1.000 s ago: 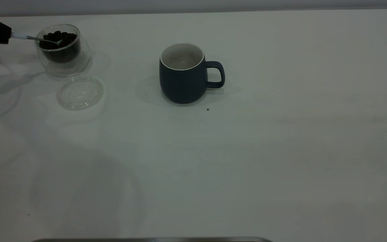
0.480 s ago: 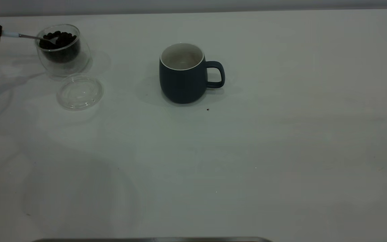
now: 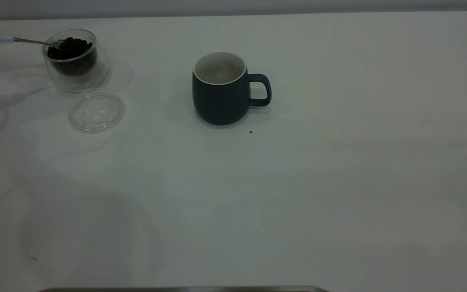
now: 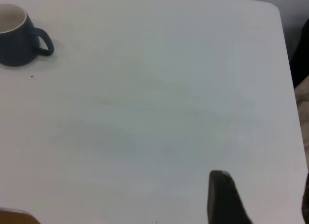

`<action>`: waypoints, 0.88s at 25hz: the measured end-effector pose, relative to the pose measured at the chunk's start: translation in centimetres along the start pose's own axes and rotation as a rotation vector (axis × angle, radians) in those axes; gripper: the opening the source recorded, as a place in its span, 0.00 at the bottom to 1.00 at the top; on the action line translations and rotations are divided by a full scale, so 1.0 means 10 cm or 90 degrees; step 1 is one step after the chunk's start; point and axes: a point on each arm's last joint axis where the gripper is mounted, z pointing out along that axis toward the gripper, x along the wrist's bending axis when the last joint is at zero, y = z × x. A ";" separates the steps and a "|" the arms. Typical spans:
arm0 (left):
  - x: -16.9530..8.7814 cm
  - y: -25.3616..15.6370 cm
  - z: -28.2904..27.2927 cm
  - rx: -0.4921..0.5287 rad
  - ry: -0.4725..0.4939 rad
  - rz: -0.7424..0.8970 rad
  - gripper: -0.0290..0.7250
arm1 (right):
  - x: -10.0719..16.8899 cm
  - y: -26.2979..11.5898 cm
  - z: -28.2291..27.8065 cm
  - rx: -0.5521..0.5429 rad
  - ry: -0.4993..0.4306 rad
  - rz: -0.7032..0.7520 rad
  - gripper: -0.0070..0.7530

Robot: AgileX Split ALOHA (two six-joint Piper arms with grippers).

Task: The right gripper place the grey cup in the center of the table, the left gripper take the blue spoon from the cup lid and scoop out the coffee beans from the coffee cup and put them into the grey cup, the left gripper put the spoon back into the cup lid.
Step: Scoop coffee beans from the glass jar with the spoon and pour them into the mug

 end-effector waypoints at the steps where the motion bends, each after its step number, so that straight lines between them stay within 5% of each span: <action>1: 0.00 0.00 0.00 0.000 0.000 0.000 0.22 | 0.00 0.00 0.00 0.000 0.000 0.000 0.48; 22: -0.03 0.05 -0.01 -0.038 -0.026 -0.016 0.22 | 0.00 0.00 0.00 0.000 0.000 0.000 0.48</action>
